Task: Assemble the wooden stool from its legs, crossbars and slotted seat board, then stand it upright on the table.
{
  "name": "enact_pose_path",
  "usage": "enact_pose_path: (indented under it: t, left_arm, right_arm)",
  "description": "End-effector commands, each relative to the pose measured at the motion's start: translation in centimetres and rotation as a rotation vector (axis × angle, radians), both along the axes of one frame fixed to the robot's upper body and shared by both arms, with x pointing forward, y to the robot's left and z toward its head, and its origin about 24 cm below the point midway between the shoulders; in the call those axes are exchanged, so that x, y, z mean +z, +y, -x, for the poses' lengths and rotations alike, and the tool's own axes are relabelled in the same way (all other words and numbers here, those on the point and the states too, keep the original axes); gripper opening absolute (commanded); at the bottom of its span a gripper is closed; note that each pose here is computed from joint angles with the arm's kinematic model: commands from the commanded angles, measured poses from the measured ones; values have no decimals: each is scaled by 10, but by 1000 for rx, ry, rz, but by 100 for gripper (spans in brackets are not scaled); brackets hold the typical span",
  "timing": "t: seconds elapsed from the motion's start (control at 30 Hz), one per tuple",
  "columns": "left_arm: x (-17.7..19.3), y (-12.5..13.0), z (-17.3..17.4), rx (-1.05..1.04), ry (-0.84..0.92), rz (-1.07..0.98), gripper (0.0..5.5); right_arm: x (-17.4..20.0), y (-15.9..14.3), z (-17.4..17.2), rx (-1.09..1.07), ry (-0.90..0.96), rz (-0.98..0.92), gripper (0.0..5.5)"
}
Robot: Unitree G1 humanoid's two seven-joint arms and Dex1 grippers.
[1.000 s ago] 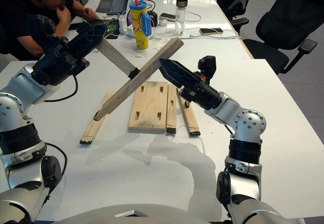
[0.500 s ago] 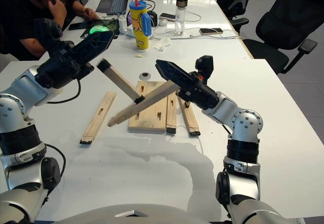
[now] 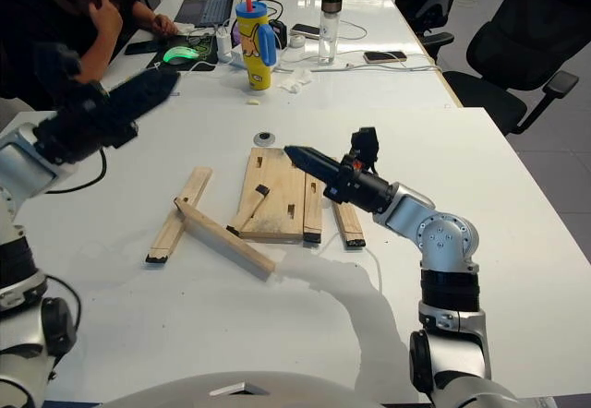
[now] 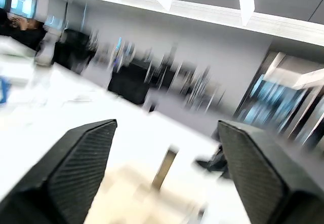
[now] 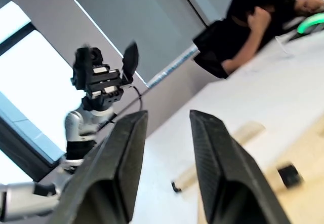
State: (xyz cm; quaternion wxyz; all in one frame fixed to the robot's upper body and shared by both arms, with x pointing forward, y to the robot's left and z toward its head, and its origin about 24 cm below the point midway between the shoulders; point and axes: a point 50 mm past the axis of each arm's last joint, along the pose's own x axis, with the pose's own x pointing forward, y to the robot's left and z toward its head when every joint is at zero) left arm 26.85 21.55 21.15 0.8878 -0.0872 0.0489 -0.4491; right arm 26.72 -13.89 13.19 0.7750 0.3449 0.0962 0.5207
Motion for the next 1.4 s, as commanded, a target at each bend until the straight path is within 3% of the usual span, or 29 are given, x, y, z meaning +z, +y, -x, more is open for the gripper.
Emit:
enact_pose_path:
  t: [0.03,0.17,0.3,0.53,1.1,1.4]
  left_arm:
    - [-41,12,14,-100,6,-534,379]
    - [-55,15,3,-311,-96,-872,423]
    - [-67,15,-16,-487,-167,-1079,493]
    - [-86,6,-28,-700,-184,-1204,510]
    - [-105,5,-41,-687,-149,-1292,250]
    - [-82,0,-35,-624,-335,-1080,130]
  right_arm:
    - [-12,0,8,-25,15,54,153]
    - [-14,2,9,-44,24,50,213]
    - [-14,9,8,-10,28,53,286]
    - [-17,17,13,57,34,69,288]
    - [-23,19,4,-41,22,142,288]
    - [-23,13,5,-73,30,117,288]
